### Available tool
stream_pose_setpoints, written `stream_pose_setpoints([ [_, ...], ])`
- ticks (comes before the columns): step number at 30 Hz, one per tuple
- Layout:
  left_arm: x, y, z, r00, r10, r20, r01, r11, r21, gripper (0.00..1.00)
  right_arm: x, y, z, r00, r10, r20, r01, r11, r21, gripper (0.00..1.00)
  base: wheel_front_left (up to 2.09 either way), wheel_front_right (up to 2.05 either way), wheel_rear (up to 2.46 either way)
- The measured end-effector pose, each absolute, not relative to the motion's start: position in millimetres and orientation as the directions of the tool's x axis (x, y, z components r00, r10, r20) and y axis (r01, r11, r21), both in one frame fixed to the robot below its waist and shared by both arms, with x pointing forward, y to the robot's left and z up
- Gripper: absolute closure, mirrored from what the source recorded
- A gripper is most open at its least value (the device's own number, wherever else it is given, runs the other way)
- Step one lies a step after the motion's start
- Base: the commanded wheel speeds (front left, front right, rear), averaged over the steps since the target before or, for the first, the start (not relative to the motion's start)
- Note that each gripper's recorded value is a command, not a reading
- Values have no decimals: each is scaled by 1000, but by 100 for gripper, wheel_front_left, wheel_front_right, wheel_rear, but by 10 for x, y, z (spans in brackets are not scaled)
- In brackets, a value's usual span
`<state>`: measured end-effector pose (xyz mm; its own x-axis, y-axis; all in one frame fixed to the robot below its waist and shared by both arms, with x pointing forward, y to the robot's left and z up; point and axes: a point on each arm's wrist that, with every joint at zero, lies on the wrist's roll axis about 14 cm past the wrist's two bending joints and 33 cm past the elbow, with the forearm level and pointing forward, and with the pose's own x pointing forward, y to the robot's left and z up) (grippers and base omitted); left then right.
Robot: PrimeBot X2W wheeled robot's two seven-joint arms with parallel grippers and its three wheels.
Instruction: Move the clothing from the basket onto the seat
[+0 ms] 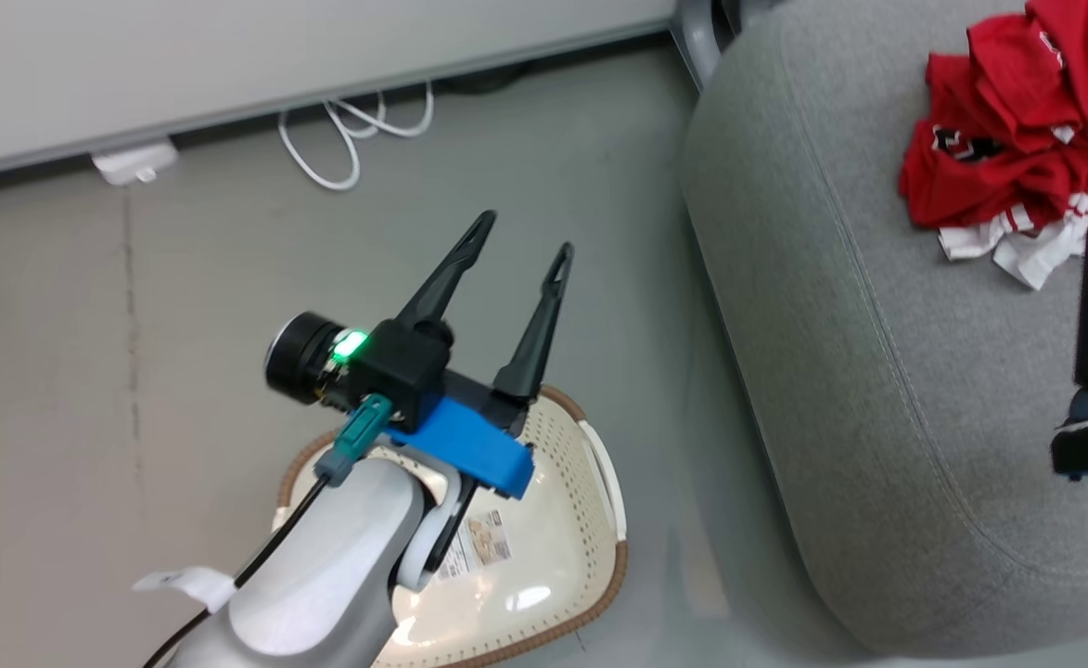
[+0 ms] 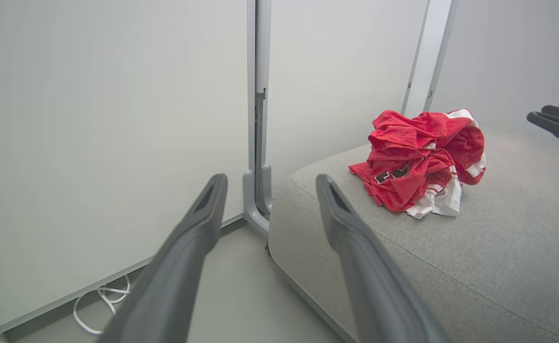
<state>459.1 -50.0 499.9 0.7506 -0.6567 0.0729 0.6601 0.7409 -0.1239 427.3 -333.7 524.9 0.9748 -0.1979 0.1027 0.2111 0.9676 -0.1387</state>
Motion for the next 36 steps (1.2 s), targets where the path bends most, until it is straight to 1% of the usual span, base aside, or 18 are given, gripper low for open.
stream_pose_setpoints([
  [10, 4470, 289, 5269, 886, -448, 121, 460, 883, -98, 0, 4214, -2606, 5467, 981, -44, 188, 54, 997, -52, 0, 0, 0, 0],
  [15, 4337, 660, 5321, 928, -347, 134, 362, 926, -104, 0, 4181, -2299, 5496, 979, 16, 203, -13, 1000, -12, 0, 0, 0, 0],
  [23, 4102, 1094, 5339, 963, -230, 141, 245, 964, -104, 0, 4058, -1948, 5462, 977, 76, 199, -83, 996, 27, 0, 0, 0, 0],
  [31, 3847, 1450, 5313, 982, -126, 140, 141, 984, -106, 0, 3886, -1774, 5404, 977, 105, 184, -116, 992, 49, 0, 0, 0, 0],
  [36, 3738, 1605, 5287, 987, -83, 140, 98, 990, -103, 0, 3857, -1716, 5391, 977, 112, 182, -125, 990, 60, 0, 0, 0, 0],
])
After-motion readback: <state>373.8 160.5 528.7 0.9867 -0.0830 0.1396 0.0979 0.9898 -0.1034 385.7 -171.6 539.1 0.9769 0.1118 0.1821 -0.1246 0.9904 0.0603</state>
